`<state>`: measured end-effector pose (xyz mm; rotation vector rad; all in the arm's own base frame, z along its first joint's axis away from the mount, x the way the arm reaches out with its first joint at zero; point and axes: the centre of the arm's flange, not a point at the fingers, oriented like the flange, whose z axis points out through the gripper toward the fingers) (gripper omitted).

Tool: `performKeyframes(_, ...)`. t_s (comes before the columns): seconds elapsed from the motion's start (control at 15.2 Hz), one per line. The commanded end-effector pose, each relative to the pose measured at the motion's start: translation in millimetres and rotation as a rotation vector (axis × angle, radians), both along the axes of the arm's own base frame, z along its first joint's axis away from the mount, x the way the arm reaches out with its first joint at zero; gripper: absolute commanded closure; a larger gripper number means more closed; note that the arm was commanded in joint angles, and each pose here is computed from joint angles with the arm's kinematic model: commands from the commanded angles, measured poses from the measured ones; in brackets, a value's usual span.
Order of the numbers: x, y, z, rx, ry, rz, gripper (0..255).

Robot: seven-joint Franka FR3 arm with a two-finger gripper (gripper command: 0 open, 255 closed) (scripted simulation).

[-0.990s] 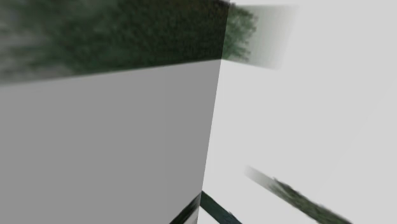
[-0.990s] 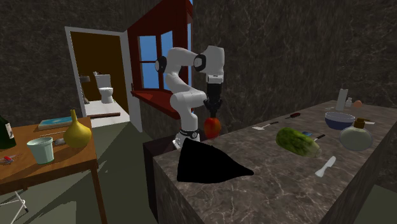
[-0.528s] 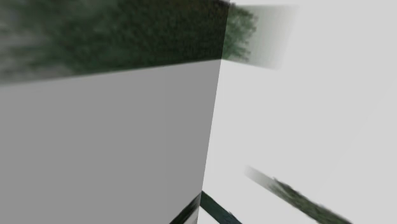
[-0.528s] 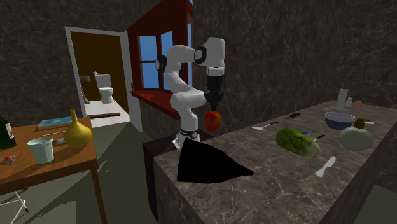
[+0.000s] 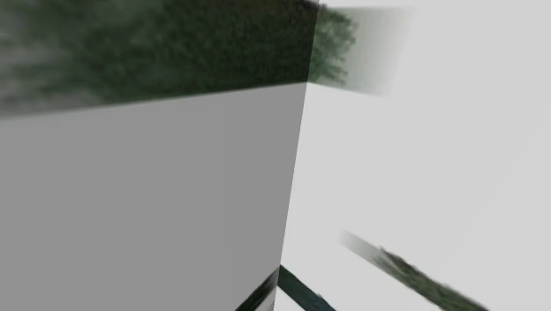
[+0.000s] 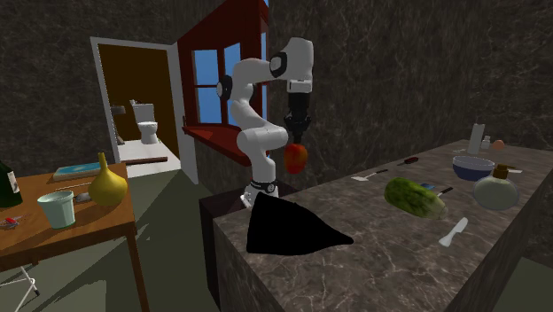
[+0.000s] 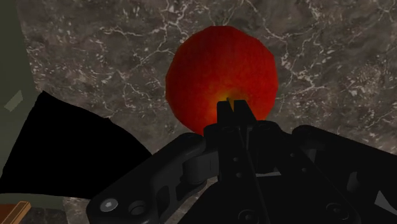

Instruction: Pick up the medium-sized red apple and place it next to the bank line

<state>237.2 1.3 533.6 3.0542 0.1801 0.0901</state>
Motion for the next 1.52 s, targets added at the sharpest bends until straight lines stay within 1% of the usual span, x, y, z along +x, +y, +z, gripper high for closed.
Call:
performKeyframes(0.0,0,1,10,0.0,0.0,0.0,255)
performKeyframes(0.59,0,1,56,0.0,0.0,0.0,255)
performKeyframes(1.45,45,166,57,0.0,0.0,0.0,255)
